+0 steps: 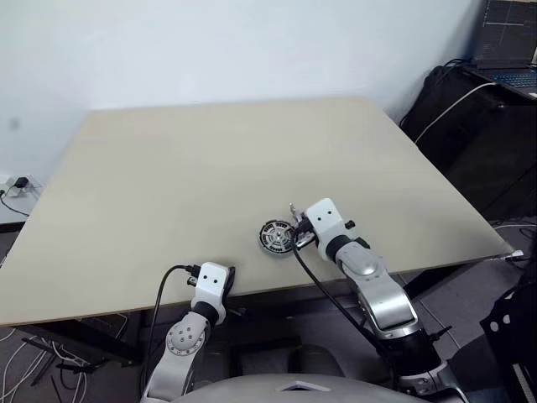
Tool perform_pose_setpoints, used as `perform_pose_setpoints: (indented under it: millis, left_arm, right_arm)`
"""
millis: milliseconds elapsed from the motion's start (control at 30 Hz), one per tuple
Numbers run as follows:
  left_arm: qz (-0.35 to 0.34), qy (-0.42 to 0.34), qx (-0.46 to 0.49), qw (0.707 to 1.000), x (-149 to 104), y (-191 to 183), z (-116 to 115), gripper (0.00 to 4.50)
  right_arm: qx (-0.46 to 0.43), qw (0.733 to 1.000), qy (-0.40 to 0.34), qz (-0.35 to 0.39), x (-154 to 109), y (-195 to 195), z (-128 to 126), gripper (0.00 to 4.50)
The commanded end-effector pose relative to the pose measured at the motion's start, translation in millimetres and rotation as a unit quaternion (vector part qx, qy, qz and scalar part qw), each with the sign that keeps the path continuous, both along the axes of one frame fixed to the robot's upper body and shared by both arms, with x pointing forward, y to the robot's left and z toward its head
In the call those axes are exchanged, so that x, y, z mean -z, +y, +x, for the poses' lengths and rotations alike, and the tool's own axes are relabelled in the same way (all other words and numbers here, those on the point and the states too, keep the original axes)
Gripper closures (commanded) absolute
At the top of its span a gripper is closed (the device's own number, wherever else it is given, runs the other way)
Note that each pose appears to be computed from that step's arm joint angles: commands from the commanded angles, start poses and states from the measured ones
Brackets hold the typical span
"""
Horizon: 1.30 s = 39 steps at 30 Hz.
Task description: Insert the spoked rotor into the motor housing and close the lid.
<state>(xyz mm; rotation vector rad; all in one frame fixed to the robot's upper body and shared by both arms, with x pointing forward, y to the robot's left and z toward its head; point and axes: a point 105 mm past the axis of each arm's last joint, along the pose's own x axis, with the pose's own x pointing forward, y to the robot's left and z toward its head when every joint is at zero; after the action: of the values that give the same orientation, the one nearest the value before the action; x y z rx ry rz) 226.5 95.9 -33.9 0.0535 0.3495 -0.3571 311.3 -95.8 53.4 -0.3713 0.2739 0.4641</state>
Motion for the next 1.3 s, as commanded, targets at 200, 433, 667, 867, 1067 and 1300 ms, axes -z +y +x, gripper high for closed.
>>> perform_pose_setpoints:
  millis: [200, 433, 667, 867, 1067, 1300]
  left_arm:
    - [0.000, -0.012, -0.004, 1.000, 1, 2, 4, 4.50]
    - [0.003, -0.011, -0.005, 1.000, 11, 5, 6, 4.50]
    - [0.003, -0.012, -0.009, 1.000, 16, 7, 4, 4.50]
    - [0.003, -0.011, -0.010, 1.000, 20, 7, 4, 4.50]
    - [0.003, -0.008, -0.010, 1.000, 26, 8, 4, 4.50]
    - [0.003, -0.004, -0.009, 1.000, 37, 10, 3, 4.50]
  right_arm:
    - [-0.077, 0.997, 0.013, 0.016, -2, 44, 3, 4.47]
    - [-0.085, 0.995, 0.042, 0.020, 18, 61, 13, 4.47]
    - [-0.038, 0.996, 0.071, 0.029, 32, 49, 29, 4.47]
    - [-0.034, 0.994, 0.085, 0.064, 30, 47, 28, 4.47]
    - [-0.103, 0.983, -0.051, 0.146, -23, 54, 24, 4.47]
    - [-0.184, 0.973, -0.016, 0.136, -13, 43, 10, 3.30]
